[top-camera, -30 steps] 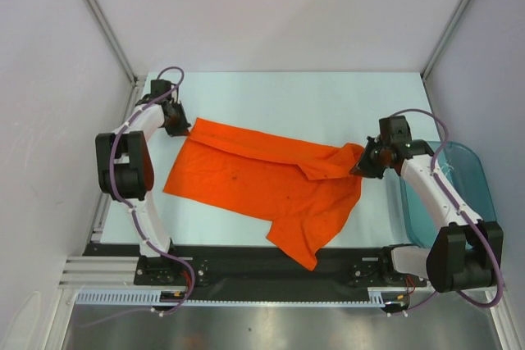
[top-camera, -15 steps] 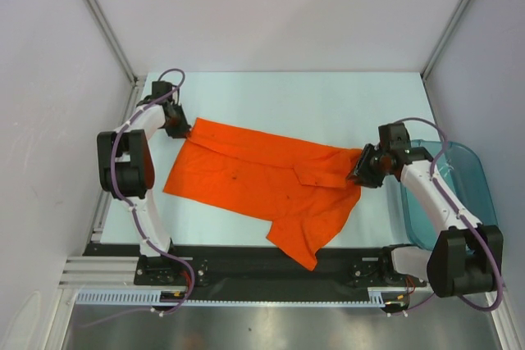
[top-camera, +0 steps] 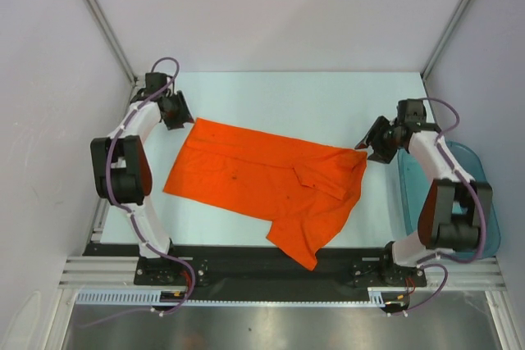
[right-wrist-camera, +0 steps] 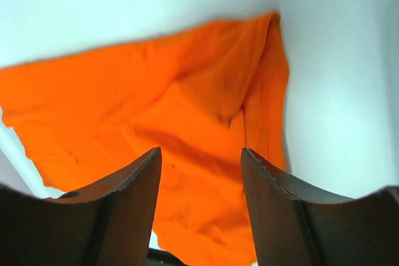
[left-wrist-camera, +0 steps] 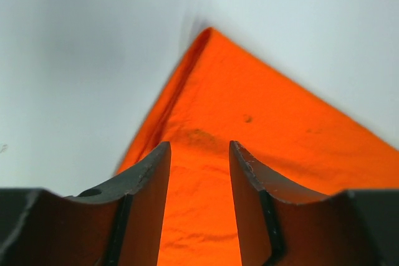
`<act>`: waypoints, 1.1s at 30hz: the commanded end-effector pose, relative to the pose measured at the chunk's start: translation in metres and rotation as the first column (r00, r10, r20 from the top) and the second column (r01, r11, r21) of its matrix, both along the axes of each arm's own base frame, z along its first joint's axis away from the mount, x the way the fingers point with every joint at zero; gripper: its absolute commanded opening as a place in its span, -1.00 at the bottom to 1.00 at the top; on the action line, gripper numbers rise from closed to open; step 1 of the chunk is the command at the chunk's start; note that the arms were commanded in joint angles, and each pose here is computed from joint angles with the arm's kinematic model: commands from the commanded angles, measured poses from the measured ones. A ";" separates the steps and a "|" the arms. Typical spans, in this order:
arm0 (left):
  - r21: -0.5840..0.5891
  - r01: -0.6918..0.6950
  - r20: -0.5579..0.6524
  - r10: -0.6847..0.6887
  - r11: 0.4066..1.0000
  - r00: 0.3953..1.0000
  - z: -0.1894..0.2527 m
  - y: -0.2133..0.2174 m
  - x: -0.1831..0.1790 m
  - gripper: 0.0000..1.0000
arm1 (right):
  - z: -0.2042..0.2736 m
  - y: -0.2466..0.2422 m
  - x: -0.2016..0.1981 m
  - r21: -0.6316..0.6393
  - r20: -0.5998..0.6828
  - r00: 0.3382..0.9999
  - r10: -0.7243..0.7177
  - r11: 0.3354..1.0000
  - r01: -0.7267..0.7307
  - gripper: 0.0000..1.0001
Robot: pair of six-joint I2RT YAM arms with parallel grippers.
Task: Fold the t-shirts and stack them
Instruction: Fold the tshirt
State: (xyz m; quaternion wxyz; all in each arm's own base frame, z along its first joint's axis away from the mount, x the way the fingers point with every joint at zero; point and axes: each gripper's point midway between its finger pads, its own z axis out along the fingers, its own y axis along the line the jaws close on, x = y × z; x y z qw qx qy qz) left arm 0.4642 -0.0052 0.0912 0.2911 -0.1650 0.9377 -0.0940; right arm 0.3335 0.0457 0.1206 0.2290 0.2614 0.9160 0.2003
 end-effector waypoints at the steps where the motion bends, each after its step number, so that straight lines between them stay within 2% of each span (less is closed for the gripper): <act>1: -0.099 0.046 0.084 -0.038 0.994 0.996 0.019 -0.022 0.025 -0.05 | -0.002 -0.004 0.034 0.020 0.039 0.999 0.023 1.000 -0.024 0.16; 5: -0.184 0.089 0.062 -0.079 0.979 0.995 0.004 -0.039 0.036 -0.10 | -0.027 -0.013 0.051 0.022 -0.025 1.000 -0.005 1.000 0.006 -0.03; 12: -0.229 0.089 0.003 -0.091 0.969 0.996 -0.024 -0.045 0.043 -0.11 | -0.052 -0.021 0.054 0.008 -0.086 0.995 -0.048 0.999 0.049 -0.01; 19: -0.232 0.087 -0.023 -0.095 0.969 0.995 -0.039 -0.045 0.047 -0.11 | -0.068 -0.026 0.065 -0.019 -0.072 0.997 -0.035 0.999 0.033 -0.04; 22: -0.226 0.092 -0.034 -0.103 0.970 0.994 -0.046 -0.044 0.046 -0.11 | -0.078 -0.029 0.065 -0.040 -0.094 0.995 -0.028 0.999 0.024 -0.23; 23: -0.226 0.093 -0.037 -0.104 0.970 0.994 -0.047 -0.044 0.046 -0.11 | -0.080 -0.032 0.063 -0.058 -0.105 0.994 -0.034 0.998 0.028 -0.35; 27: -0.201 0.097 -0.035 -0.106 0.975 0.994 -0.046 -0.041 0.043 -0.12 | -0.090 -0.049 0.054 -0.160 -0.143 0.988 -0.055 0.987 0.032 -0.44; 29: -0.178 0.091 -0.031 -0.098 0.980 0.995 -0.039 -0.037 0.041 -0.12 | -0.093 -0.049 0.053 -0.173 -0.152 0.988 -0.040 0.985 0.013 -0.52; 30: -0.172 0.089 -0.024 -0.094 0.981 0.995 -0.034 -0.036 0.041 -0.13 | -0.092 -0.050 0.053 -0.185 -0.154 0.987 -0.036 0.983 0.007 -0.52; 33: -0.155 0.079 0.011 -0.078 0.985 0.997 -0.010 -0.035 0.035 -0.08 | -0.081 -0.049 0.056 -0.265 -0.152 0.988 0.001 0.963 -0.042 -0.28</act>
